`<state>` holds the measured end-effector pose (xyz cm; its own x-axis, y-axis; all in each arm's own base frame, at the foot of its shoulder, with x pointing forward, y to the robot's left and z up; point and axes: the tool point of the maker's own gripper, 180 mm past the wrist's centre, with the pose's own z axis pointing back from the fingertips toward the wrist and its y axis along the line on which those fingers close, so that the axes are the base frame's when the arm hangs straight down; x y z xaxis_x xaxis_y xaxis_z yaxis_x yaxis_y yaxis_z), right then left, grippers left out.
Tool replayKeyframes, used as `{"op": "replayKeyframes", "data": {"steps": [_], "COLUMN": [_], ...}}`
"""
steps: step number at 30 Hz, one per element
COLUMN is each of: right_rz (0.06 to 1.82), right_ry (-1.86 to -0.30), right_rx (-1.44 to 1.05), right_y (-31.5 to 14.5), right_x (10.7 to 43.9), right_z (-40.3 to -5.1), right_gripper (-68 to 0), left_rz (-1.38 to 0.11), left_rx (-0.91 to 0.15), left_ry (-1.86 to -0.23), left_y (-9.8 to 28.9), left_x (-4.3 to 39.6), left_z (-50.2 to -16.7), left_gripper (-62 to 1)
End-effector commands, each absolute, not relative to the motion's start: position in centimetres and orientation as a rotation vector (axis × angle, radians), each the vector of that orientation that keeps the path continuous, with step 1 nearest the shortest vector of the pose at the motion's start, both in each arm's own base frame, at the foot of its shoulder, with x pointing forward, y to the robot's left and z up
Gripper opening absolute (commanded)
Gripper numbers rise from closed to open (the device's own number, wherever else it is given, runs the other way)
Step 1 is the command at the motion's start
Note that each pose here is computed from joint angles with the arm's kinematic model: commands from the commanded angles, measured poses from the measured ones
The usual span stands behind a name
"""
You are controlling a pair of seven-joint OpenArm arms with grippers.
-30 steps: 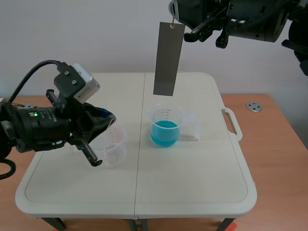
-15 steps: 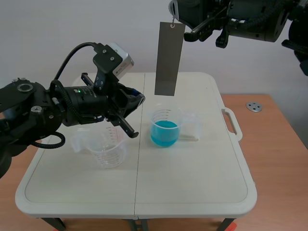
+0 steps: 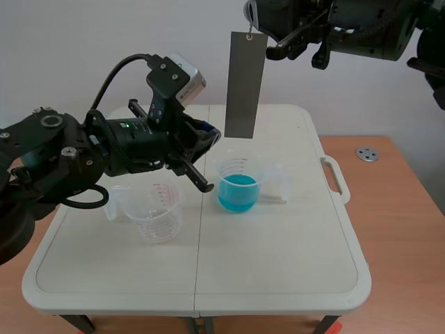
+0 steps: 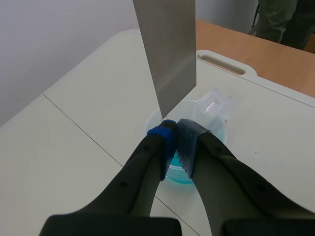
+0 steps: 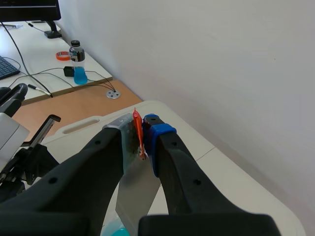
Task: Hold the metal plate by the orange handle, dip it into the blue solution, take it out and point at it, then put the plate back in the beaker on the left.
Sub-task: 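Point at the plate with the left hand, then lower the plate into the blue solution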
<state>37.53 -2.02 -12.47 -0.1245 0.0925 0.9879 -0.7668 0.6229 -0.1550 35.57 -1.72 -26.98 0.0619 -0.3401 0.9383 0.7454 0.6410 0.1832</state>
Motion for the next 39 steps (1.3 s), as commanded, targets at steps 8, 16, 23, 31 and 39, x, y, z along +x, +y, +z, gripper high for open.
{"op": "replayKeyframes", "data": {"steps": [8, 16, 23, 31, 39], "right_rz": [0.810, 0.810, 0.809, 0.809, 0.810], "right_ry": [-1.586, -1.586, -1.589, -1.589, -1.589], "right_rx": [0.589, 0.590, 0.592, 0.591, 0.591], "right_y": [-2.4, -2.4, -2.4, -2.4, -2.4], "right_x": [37.8, 37.8, 37.8, 37.8, 37.8], "right_z": [-10.6, -10.6, -10.5, -10.5, -10.6], "right_gripper": [-66.0, -66.0, -66.0, -66.0, -66.0], "left_rz": [-0.850, -0.835, -0.789, -0.731, -0.691], "left_rx": [-0.406, -0.400, -0.311, -0.190, -0.075], "left_ry": [-1.292, -1.294, -1.366, -1.356, -1.188], "left_y": [-1.9, -1.7, 1.5, 8.5, 16.2], "left_x": [35.8, 35.8, 35.6, 32.9, 28.8], "left_z": [-26.0, -26.1, -25.7, -25.9, -28.9], "left_gripper": [-59.4, -59.4, -59.4, -59.4, -59.4]}}
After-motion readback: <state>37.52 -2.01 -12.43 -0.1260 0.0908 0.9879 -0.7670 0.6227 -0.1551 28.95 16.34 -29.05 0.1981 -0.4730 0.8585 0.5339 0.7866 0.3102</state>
